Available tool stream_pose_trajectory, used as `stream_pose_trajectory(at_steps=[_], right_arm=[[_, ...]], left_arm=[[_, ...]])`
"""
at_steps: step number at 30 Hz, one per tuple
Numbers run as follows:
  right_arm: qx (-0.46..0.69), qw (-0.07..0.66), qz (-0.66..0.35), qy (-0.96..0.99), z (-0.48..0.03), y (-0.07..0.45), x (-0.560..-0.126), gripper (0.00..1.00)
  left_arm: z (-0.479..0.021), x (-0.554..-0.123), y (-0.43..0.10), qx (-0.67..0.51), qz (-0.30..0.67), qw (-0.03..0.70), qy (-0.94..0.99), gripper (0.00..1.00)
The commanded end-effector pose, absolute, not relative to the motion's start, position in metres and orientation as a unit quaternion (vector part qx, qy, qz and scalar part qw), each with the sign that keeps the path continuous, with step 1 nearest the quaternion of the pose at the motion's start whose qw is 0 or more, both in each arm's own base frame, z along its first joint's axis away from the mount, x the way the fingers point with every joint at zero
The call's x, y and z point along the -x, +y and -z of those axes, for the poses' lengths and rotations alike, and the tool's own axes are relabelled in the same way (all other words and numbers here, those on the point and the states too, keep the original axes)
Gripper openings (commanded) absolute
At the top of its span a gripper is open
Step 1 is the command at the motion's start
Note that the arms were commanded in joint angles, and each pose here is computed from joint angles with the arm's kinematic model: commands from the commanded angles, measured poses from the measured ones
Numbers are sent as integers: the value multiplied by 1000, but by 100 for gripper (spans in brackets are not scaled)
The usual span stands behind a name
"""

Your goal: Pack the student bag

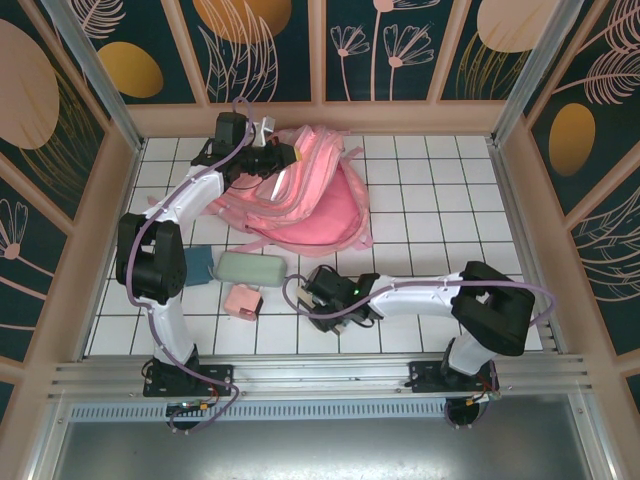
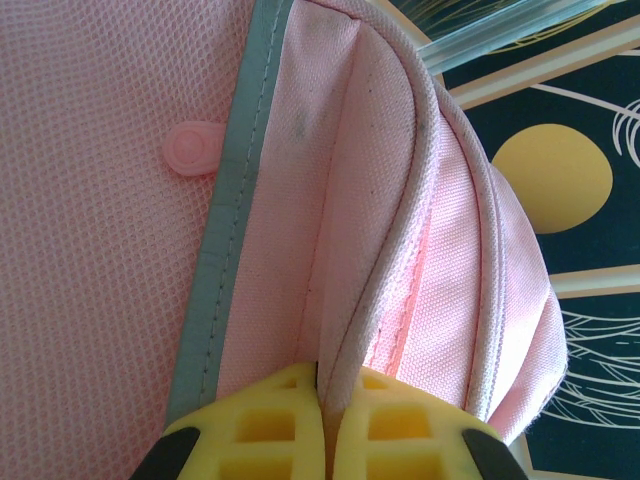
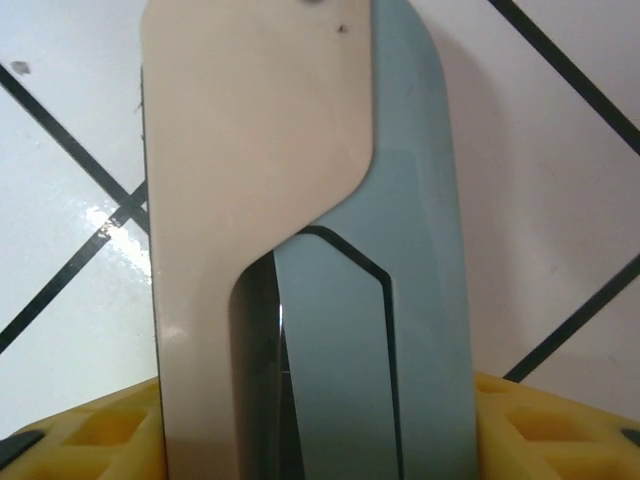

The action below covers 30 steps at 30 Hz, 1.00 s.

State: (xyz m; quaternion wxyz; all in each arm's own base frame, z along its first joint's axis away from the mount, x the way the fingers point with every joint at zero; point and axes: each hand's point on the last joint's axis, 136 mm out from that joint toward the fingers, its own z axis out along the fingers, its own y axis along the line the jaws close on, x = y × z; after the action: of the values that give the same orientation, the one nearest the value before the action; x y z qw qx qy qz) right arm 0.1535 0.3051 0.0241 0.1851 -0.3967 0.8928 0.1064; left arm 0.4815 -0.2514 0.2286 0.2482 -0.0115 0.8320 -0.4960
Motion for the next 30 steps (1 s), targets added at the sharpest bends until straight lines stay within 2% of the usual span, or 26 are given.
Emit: stream_pose_trajectory(at_steps=[1,3,8,10,13,20,24,30], right_arm=[[391,190,-97,895,-29,304,-158,40],[385,196,-113,895,-37,308,-159,31],[345,229,-156,897,-67,304,-174,28],[304,252,-179,901,-85,294,-189,19],[245,282,-231,898,-113,278,-207,13],[126,345,-314,876,-169,237,-242,13],[59,355,-317,878,-176,220,-274,18],[-25,368,-342,864,-192,218,-325,17]], left_arm=[[-258,-490,-237,5,501,289,816,0],[-264,-490,-235,2,504,293,812,0],[-279,-488,-240,-12,527,289,799,0],[-283,-489,-241,-16,531,286,797,0],[-286,-490,-245,-21,537,279,796,0],[-300,-488,-265,-46,542,268,795,0],[-312,-480,-294,-90,526,264,804,0],[-349,-459,-323,-140,572,254,767,0]])
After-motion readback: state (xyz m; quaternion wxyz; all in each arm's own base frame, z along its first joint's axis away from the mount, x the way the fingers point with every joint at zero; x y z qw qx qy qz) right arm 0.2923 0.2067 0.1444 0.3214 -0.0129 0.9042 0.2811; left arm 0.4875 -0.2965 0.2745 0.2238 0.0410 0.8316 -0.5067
